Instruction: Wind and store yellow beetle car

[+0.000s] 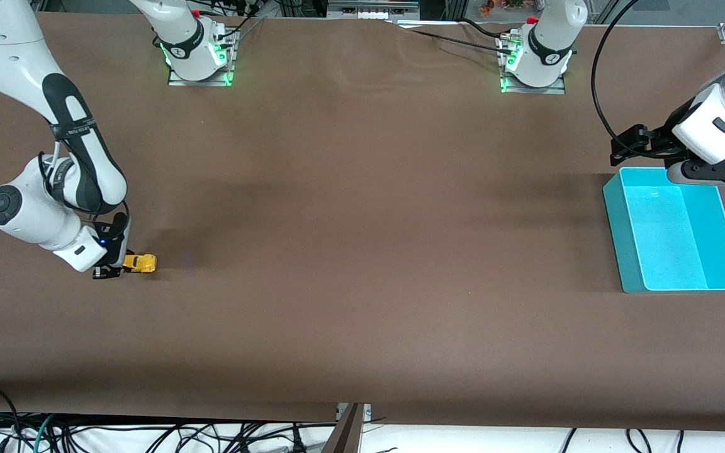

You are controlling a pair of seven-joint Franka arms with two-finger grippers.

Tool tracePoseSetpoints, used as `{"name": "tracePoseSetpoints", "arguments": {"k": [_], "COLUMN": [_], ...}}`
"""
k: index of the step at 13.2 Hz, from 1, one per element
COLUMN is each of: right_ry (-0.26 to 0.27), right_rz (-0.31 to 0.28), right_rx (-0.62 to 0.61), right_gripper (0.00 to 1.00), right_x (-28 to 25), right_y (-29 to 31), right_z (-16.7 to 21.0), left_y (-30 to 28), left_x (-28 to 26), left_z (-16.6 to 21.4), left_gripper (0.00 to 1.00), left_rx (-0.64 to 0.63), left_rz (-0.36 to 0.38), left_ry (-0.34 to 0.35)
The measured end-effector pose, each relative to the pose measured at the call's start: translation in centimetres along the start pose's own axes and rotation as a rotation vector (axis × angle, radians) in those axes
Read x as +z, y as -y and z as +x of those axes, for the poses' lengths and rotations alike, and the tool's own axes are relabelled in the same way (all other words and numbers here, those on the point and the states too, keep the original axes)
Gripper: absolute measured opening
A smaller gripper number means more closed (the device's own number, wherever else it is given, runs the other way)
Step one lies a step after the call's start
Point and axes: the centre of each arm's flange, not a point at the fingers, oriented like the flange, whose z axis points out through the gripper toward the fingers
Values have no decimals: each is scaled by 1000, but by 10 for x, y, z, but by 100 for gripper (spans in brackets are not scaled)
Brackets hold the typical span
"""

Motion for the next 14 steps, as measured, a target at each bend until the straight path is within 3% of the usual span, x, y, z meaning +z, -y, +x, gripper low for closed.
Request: {"name": "tracePoseSetpoints", "arguments": {"k": [4, 9, 14], "right_ry": [-3, -65, -91], "right_rz": [-10, -56, -52], "right_rx": [7, -23, 71], "right_gripper": [48, 96, 100], "right_x": [4, -20, -53], "right_y": [1, -41, -67], "right_z": [-10, 36, 53], "left_y": [3, 4, 4], "left_x": [0, 0, 0], "left_z": [0, 0, 0], "left_gripper": [100, 100, 100], "left_rx": [-6, -8, -8], "left_rz": [0, -1, -1], "left_ry": [0, 1, 1]}}
